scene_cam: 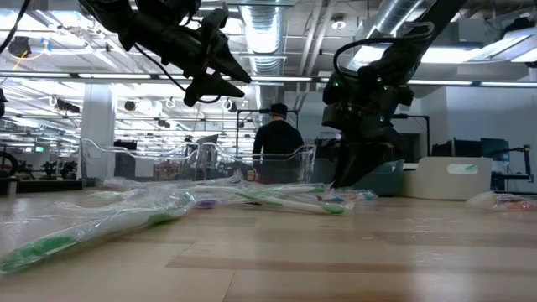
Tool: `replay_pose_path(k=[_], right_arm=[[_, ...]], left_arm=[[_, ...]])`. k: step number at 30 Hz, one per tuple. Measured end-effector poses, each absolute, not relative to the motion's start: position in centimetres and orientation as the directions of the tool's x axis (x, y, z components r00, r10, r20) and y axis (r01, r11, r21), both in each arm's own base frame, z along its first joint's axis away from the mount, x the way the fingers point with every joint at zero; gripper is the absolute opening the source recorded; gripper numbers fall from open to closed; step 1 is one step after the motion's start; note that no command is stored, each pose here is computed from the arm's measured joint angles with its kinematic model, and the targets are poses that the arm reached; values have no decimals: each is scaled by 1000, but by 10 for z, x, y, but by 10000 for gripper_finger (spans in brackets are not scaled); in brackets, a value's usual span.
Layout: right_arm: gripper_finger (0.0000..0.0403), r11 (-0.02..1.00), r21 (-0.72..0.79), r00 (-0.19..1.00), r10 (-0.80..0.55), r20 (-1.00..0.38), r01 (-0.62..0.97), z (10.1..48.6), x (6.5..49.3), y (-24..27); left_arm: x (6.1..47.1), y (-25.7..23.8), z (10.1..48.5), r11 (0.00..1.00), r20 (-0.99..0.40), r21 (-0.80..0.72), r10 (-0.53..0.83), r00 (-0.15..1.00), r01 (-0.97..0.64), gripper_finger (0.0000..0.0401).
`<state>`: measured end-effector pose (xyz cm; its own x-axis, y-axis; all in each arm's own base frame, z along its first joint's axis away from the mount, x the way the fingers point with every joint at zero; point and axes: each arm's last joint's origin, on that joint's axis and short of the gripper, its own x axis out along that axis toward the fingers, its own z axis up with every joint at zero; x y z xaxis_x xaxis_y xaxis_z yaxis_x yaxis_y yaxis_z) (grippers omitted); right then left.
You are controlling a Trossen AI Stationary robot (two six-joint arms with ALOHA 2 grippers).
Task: Pick & Place Toothbrushes
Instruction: Put the blue toothbrush into the blue bin
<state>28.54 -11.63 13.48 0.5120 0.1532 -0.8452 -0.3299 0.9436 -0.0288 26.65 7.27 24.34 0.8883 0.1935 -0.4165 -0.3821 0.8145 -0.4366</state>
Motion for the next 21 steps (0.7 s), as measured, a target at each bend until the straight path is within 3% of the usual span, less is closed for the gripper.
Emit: replay_pose_path(k=[21], right_arm=[[122,937,-88,534,113,-838,-337,133,285,-120]], left_arm=[[266,73,243,813,-417,-433,202,886,-389,159]])
